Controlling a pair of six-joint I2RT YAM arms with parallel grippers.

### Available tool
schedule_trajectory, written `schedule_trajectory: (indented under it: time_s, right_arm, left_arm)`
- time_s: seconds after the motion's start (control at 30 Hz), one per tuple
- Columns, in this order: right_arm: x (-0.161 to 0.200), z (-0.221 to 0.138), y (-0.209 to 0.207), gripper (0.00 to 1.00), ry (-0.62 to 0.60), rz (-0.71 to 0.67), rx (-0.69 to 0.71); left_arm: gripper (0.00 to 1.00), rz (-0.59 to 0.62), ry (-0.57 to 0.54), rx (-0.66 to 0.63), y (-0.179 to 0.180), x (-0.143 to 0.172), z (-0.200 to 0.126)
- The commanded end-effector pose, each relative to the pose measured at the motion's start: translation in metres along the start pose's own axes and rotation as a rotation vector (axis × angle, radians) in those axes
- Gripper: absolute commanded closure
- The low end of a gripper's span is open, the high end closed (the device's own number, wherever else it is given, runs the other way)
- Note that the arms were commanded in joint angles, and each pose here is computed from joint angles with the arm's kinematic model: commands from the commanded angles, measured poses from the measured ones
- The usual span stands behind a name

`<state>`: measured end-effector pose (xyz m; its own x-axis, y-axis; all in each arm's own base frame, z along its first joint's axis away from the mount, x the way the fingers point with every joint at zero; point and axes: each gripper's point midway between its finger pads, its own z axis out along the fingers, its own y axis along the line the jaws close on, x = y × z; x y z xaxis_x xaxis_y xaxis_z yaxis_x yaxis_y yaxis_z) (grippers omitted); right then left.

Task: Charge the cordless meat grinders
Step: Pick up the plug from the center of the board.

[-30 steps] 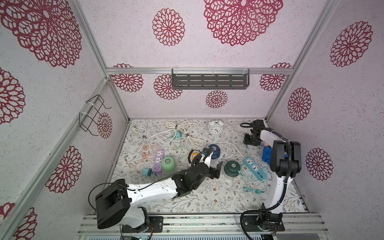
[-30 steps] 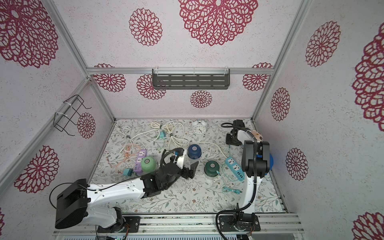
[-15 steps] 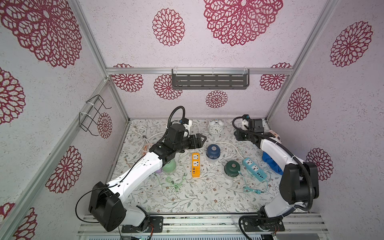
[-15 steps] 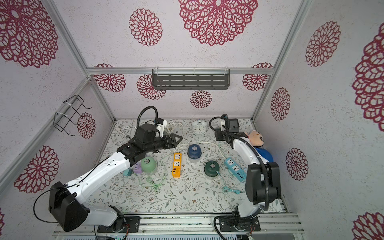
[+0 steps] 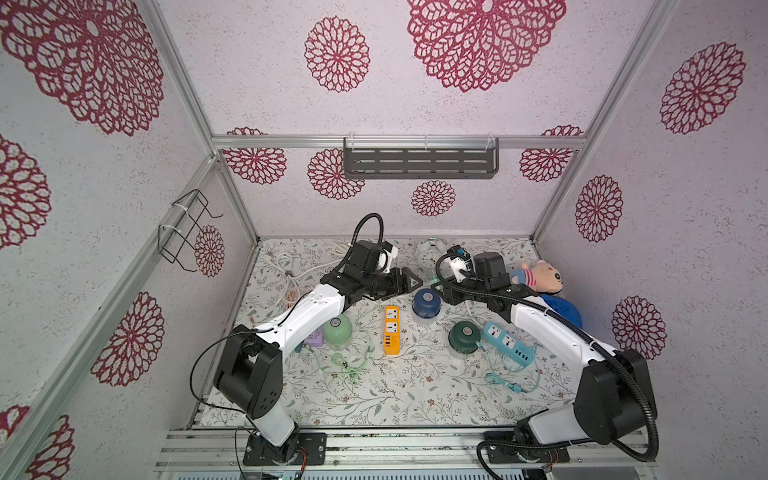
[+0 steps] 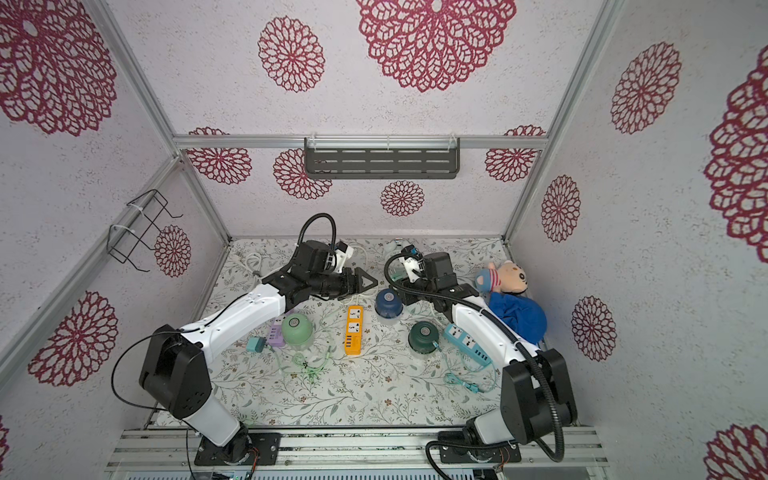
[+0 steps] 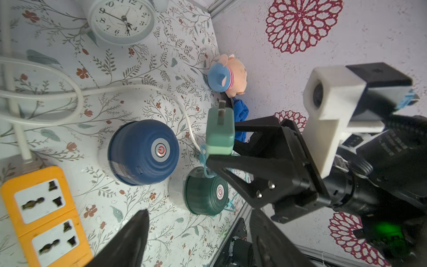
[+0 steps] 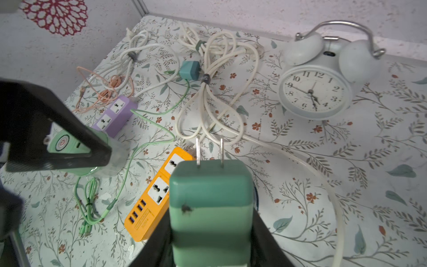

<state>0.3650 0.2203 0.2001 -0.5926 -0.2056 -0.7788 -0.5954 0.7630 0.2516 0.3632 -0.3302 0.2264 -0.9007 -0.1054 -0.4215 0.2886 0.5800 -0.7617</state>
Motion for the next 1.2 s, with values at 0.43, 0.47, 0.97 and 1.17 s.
schedule_trajectory:
  time_s: [0.43, 0.47, 0.97, 1.17]
  right_arm:
    - [-0.005, -0.006, 0.046, 0.73, -0.011, -0.106, -0.122]
    - [-0.003, -0.006, 0.047, 0.73, -0.009, -0.106, -0.125]
    - [0.001, -0.003, 0.052, 0.73, 0.003, -0.118, -0.143]
    - [0.003, -0.004, 0.052, 0.73, 0.008, -0.123, -0.136]
  left_arm:
    - [0.36, 0.041, 0.077, -0.043, -0.005, 0.007, 0.024]
    - [0.36, 0.041, 0.079, -0.052, -0.003, 0.008, 0.026]
    - [0.47, 0.045, 0.139, -0.021, -0.010, 0.021, 0.043]
    - [0.55, 0.042, 0.155, -0.013, -0.011, 0.024, 0.047]
